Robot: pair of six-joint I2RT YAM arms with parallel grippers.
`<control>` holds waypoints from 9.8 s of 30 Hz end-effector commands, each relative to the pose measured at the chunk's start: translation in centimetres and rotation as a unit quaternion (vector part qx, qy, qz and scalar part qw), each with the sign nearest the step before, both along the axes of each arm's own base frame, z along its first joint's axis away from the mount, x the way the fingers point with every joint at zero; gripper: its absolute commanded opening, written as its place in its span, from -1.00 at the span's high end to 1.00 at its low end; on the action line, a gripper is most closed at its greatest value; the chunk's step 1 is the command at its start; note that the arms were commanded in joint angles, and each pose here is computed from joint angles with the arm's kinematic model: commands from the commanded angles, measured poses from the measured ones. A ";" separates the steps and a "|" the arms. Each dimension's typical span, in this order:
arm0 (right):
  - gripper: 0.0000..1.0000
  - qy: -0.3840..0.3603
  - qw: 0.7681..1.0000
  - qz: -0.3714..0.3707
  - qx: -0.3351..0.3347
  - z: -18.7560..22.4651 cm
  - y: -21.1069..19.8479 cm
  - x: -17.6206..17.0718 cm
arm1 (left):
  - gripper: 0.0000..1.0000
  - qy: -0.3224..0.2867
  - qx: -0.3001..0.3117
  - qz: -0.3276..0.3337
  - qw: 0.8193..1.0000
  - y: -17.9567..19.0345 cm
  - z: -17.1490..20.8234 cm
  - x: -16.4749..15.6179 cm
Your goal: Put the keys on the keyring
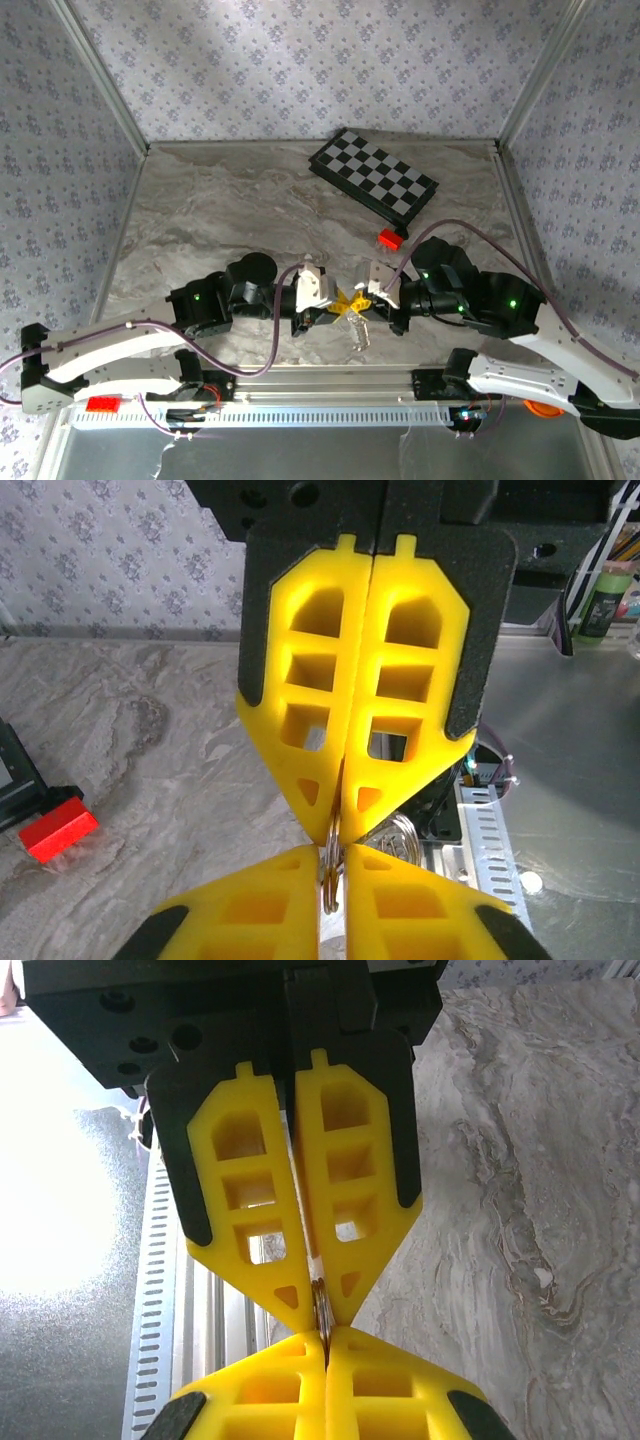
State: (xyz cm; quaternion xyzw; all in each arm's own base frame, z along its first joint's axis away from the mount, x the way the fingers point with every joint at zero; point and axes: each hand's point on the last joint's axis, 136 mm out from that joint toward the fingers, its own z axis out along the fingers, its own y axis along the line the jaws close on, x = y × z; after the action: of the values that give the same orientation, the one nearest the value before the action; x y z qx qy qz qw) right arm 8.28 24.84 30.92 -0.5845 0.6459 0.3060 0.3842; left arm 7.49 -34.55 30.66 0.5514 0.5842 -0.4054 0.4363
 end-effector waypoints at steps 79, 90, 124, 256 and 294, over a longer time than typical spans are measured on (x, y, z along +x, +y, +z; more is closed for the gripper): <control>0.60 -0.041 0.986 0.020 0.161 5.6 -0.4 -1.6 | 1.00 -0.017 -0.178 -0.067 0.982 0.4 8.1 -2.7; 0.92 -0.030 0.987 0.039 0.150 4.4 0.2 -2.0 | 1.00 -0.016 -0.173 -0.064 0.983 0.5 7.6 -2.6; 1.00 -0.044 0.999 -0.025 0.020 2.0 -0.9 0.8 | 0.48 -0.037 0.013 0.016 0.999 0.4 2.5 0.5; 0.63 -0.014 0.977 -0.003 0.214 3.2 0.2 -1.2 | 1.00 -0.051 -0.227 -0.049 0.971 2.3 10.3 -2.9; 1.00 -0.104 0.981 -0.066 0.148 3.6 -2.2 0.2 | 1.00 -0.040 -0.138 0.002 0.990 0.4 5.7 -0.4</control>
State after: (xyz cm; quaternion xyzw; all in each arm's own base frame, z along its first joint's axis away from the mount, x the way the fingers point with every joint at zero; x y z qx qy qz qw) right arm 8.15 23.31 32.09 -0.5189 0.6005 0.3186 0.5183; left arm 6.82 -34.13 35.91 0.4981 0.5041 -0.4671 0.5287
